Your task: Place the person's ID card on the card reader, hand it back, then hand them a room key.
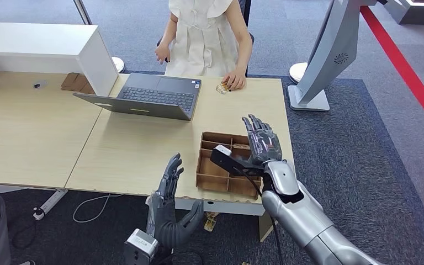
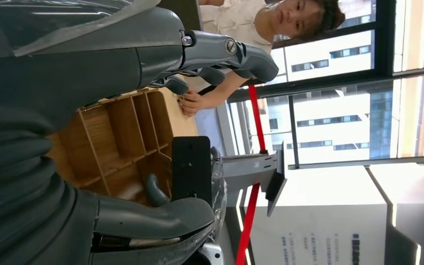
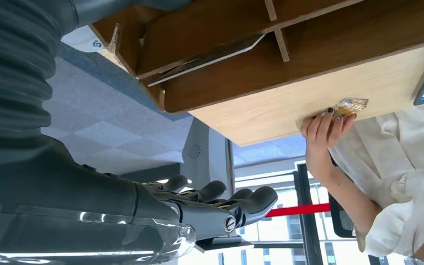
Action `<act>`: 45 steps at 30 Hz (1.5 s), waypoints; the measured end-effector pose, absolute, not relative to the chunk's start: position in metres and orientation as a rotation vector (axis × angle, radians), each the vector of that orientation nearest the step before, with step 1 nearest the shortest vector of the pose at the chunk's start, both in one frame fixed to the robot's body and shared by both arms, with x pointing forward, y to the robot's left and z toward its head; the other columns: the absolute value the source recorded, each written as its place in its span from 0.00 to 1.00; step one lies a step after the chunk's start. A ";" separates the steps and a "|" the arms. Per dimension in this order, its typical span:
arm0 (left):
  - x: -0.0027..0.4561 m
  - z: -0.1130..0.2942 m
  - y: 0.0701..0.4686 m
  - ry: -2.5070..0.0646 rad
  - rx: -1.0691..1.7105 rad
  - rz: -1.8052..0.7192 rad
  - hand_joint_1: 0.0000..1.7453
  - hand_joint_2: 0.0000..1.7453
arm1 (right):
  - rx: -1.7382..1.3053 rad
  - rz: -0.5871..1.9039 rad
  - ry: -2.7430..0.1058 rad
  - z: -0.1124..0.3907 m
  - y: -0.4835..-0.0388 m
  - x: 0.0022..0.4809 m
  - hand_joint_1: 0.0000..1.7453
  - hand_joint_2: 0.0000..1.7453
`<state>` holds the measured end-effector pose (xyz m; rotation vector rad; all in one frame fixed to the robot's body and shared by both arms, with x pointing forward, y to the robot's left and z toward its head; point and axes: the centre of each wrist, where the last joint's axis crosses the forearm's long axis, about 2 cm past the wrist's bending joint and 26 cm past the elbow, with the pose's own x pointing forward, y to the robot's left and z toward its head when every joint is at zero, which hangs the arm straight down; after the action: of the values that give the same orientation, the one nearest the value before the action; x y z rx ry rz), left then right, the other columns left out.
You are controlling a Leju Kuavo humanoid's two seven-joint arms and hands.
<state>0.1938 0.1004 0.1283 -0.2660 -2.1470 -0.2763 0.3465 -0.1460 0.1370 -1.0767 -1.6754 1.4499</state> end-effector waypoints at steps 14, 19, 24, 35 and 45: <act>0.195 0.132 0.096 -2.153 -0.310 -0.292 0.00 1.00 | -1.067 1.448 -1.638 0.134 -0.152 0.340 1.00 1.00; 0.195 0.132 0.095 -2.153 -0.312 -0.293 0.00 1.00 | -1.070 1.441 -1.641 0.135 -0.153 0.341 1.00 1.00; 0.196 0.132 0.094 -2.153 -0.316 -0.299 0.00 1.00 | -1.070 1.436 -1.640 0.135 -0.155 0.340 1.00 1.00; 0.197 0.132 0.094 -2.153 -0.330 -0.308 0.00 1.00 | -1.075 1.399 -1.646 0.134 -0.160 0.337 1.00 1.00; 0.199 0.130 0.094 -2.162 -0.285 -0.258 0.00 1.00 | -1.165 1.139 -1.868 0.169 -0.158 0.347 1.00 1.00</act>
<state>0.1991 0.0936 0.1304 -0.2849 -2.1615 -0.2584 0.3469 -0.1576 0.1687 -1.1649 -1.8680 1.1386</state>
